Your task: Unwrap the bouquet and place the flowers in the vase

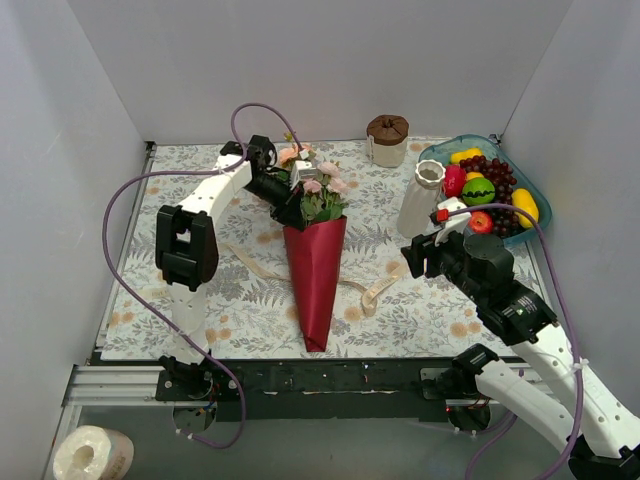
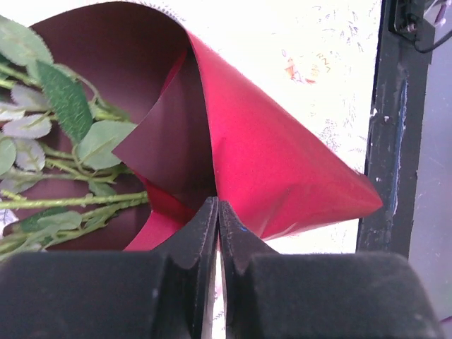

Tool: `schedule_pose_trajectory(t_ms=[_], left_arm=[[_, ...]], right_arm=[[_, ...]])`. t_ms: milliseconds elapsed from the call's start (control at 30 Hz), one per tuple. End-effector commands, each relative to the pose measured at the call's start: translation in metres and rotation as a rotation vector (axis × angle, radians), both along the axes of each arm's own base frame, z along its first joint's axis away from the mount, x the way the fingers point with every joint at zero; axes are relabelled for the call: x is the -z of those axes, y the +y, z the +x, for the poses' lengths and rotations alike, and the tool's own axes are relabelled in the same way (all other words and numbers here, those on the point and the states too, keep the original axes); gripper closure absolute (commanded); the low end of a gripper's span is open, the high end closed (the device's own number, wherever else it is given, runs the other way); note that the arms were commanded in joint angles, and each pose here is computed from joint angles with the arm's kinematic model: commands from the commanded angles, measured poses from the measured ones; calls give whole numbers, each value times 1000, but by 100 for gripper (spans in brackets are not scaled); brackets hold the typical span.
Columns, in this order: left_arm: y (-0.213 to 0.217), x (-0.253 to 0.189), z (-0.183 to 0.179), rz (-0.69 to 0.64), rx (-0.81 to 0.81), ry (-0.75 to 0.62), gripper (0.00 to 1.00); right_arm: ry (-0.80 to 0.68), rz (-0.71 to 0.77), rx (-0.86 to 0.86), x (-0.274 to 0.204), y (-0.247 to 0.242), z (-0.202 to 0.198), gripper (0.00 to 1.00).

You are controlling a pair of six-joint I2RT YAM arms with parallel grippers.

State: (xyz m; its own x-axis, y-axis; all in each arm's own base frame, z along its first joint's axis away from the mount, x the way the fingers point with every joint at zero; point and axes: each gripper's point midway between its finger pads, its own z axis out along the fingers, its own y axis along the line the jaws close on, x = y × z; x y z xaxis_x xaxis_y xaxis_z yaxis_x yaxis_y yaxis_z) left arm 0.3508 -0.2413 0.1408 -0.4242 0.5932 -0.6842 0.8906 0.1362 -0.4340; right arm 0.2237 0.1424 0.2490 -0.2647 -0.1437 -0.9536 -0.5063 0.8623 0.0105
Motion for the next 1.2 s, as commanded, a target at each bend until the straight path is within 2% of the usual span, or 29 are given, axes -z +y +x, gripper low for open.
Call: schedule_pose_trajectory(t_ms=[0, 133, 400, 567, 700, 800, 833, 867, 933, 967, 1000, 1167], left_arm=[[-15, -34, -19, -44, 61, -42, 100], [-22, -39, -25, -48, 74, -30, 100], [-64, -93, -31, -118, 105, -85, 100], [-76, -112, -15, -136, 36, -129, 98], [-76, -115, 0, -113, -51, -148, 53], [-72, -115, 4, -92, -101, -162, 36], [-69, -120, 6, -101, -110, -191, 25], [-64, -107, 3, -78, -120, -166, 20], [-50, -96, 7, -59, -147, -175, 16], [-42, -76, 5, -30, -154, -137, 15], [-29, -66, 9, -19, -158, -138, 11], [11, -18, 14, -17, -178, 28, 10]], right_arm=[[-91, 56, 13, -37, -2, 2, 35], [-94, 49, 22, -38, -5, 2, 36], [-112, 49, 48, -42, -13, -1, 36], [-113, 42, 65, -40, -18, -3, 35], [-112, 44, 71, -39, -20, -5, 27], [-110, 44, 71, -37, -22, -7, 24], [-108, 46, 72, -35, -21, -7, 23], [-113, 48, 73, -36, -22, -7, 23], [-112, 49, 65, -35, -21, -8, 22], [-114, 52, 61, -36, -20, -8, 21], [-114, 53, 58, -36, -20, -9, 21], [-111, 54, 35, -36, -17, -11, 20]])
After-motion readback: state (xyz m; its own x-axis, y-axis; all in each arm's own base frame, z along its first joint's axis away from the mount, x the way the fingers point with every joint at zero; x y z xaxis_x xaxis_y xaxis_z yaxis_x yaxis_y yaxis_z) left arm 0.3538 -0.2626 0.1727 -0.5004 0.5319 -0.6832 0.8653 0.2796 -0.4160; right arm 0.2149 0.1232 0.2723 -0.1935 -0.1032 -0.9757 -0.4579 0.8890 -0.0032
